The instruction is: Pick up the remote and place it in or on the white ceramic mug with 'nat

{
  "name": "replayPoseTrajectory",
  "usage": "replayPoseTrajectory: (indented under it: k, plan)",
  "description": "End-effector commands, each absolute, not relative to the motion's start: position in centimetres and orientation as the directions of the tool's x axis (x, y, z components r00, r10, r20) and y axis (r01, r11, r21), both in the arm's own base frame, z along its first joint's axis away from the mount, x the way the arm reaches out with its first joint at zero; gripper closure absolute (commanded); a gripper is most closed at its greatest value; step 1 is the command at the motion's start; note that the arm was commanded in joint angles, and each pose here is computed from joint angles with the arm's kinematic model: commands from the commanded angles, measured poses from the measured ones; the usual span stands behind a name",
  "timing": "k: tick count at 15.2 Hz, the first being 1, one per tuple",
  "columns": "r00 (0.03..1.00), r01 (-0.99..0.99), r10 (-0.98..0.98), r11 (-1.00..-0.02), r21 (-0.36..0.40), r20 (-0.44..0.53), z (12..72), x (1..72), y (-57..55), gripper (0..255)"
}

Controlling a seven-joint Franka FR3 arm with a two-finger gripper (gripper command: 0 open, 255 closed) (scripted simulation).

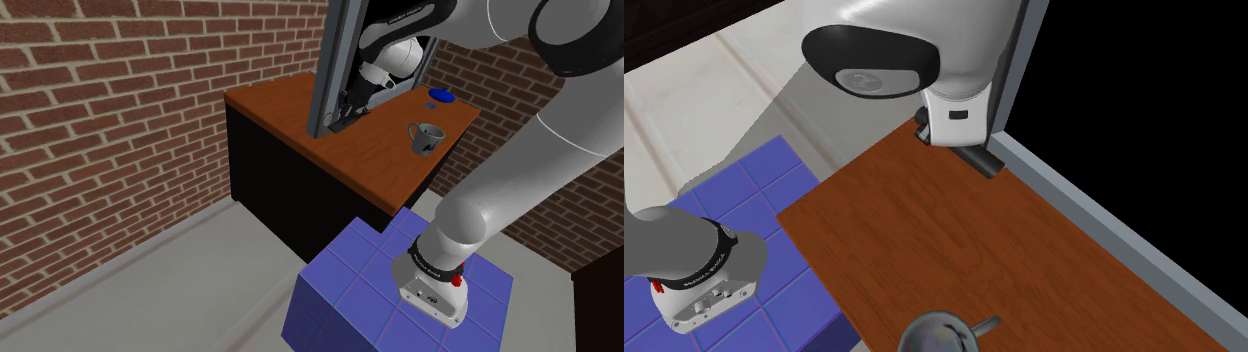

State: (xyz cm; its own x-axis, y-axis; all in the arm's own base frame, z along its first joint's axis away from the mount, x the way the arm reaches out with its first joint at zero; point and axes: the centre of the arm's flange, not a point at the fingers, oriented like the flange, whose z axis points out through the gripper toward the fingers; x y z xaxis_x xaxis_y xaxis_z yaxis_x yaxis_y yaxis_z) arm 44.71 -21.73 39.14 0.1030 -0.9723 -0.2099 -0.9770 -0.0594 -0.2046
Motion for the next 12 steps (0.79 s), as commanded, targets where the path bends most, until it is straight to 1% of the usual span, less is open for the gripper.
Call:
replayPoseTrajectory:
  k: [1, 12]
  plan:
    - [0.103, -0.977, -0.972, -0.059, -0.204, -0.210, 40.2, 44.7, -21.7, 255]
    - [0.103, -0.977, -0.972, -0.059, -0.204, -0.210, 46.0, 44.7, -21.7, 255]
